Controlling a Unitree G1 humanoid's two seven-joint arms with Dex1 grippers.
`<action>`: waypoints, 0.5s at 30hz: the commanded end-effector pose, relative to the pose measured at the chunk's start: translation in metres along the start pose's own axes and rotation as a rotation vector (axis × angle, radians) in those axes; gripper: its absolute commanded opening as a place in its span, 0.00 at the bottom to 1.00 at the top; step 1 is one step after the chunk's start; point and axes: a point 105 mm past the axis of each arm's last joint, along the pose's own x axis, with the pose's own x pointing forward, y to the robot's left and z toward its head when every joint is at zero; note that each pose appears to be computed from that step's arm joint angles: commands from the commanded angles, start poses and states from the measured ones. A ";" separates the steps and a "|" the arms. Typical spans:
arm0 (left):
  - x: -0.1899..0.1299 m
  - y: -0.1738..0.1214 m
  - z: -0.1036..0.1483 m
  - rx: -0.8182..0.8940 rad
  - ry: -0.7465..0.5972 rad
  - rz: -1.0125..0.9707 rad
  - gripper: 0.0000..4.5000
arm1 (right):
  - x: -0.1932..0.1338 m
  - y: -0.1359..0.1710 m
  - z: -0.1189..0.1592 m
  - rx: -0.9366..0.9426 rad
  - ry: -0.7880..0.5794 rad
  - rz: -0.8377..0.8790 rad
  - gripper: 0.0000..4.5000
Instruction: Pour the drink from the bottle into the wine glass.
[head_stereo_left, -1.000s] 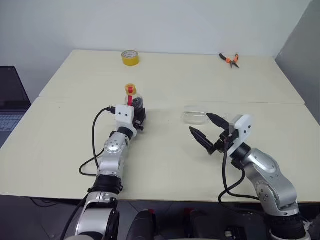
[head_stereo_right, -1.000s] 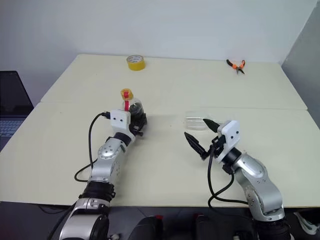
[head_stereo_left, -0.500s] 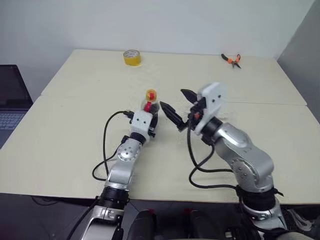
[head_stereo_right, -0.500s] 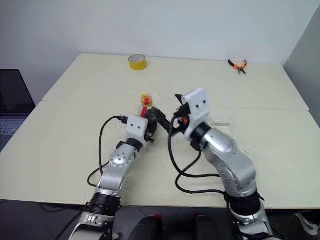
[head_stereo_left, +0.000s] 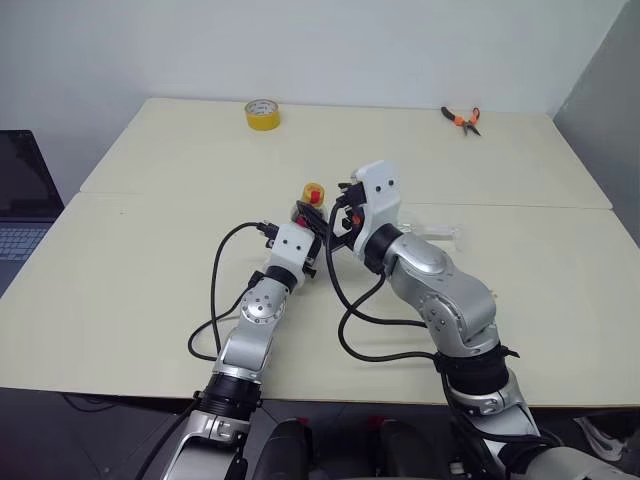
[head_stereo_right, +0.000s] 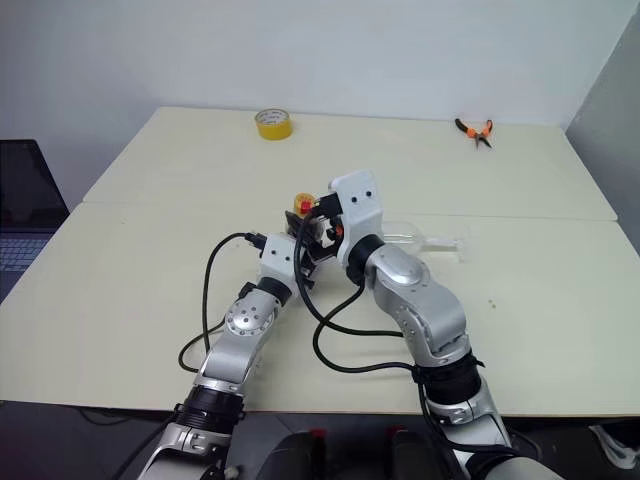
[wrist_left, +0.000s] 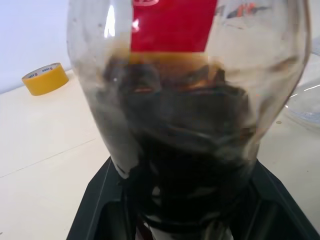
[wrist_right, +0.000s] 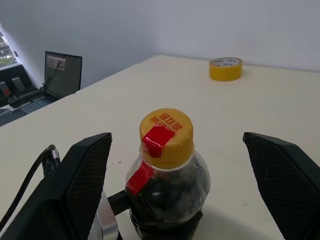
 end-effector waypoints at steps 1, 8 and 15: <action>0.002 0.003 0.025 0.018 -0.096 0.017 0.40 | 0.002 0.004 0.020 -0.020 -0.080 0.007 1.00; 0.002 0.004 0.025 0.022 -0.097 0.024 0.40 | 0.005 0.003 0.021 -0.018 -0.086 0.003 0.92; 0.001 0.005 0.026 0.028 -0.100 0.029 0.38 | 0.006 0.005 0.017 -0.018 -0.071 0.010 0.43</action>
